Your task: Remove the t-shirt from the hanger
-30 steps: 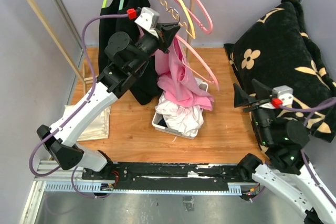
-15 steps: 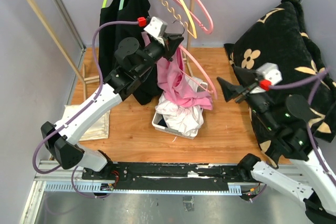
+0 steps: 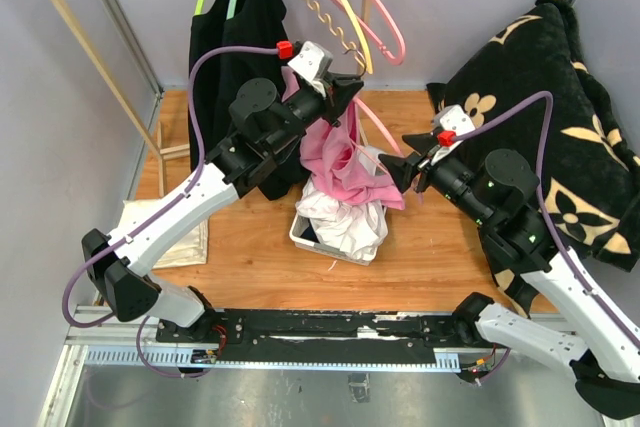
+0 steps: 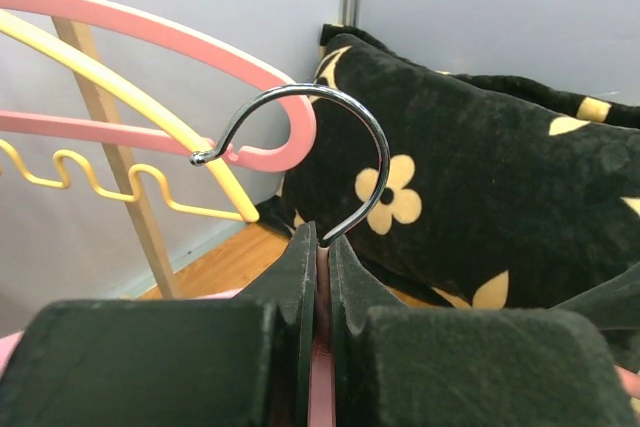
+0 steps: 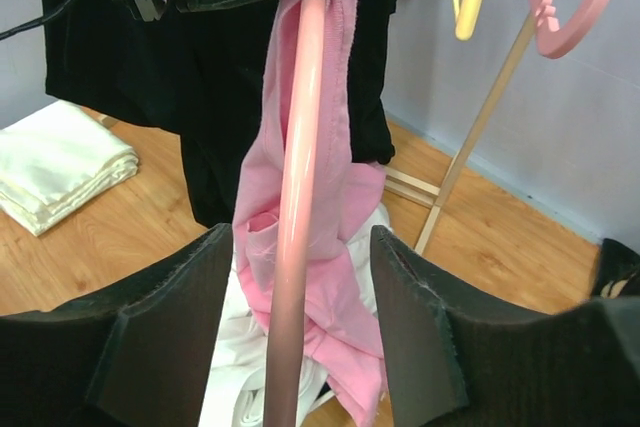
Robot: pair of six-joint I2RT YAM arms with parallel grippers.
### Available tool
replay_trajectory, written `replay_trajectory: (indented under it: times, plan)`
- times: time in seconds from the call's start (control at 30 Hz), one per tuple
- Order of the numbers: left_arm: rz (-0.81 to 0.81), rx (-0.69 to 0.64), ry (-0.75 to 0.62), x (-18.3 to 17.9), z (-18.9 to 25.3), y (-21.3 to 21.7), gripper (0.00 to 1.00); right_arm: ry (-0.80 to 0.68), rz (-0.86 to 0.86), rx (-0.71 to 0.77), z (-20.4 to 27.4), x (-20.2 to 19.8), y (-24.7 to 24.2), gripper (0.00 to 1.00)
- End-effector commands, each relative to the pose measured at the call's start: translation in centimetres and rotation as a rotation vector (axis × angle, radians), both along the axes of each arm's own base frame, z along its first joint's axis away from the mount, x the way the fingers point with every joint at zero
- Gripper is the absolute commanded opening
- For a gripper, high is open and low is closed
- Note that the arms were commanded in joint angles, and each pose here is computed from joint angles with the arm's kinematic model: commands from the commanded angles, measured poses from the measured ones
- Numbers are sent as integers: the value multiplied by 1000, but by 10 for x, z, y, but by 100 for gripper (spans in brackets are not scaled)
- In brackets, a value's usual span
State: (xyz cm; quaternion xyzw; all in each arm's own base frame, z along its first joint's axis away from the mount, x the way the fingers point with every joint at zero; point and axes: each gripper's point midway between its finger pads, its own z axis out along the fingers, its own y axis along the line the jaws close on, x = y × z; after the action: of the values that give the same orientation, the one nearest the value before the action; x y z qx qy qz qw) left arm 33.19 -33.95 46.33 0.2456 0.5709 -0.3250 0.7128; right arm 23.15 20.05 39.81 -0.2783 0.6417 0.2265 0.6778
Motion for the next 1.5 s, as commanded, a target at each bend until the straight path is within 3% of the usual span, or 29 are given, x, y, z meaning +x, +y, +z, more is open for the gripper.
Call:
replay_trajectory:
  times: [0.0, 0.2, 0.47, 0.57, 0.77, 0.87, 1.13, 1.47]
  plan:
    - [-25, -67, -60, -12, 24, -3, 1, -7, 19, 31, 4, 0, 7, 55]
    - [-32, -76, -66, -18, 27, -4, 0, 2, 6, 33, -1, 4, 8, 42]
    - [-28, -74, -63, -19, 25, -3, 0, -7, -17, 48, 0, 5, 4, 2]
    - [-23, -80, -64, -19, 27, -2, 3, -9, -26, 55, 1, 6, 2, 1]
    - [-37, -80, -70, -23, 29, -1, 59, -28, -61, 75, 3, 7, -5, 1]
    - [-48, -84, -78, -30, 29, 3, 71, -46, -83, 82, 5, 8, -10, 1]
    - [-10, -101, -79, -46, 15, 30, 74, -109, -98, 89, 15, 4, -19, 1]
    - [23, -35, -18, -22, -39, 13, 76, -144, -57, 113, 22, -3, -15, 1]
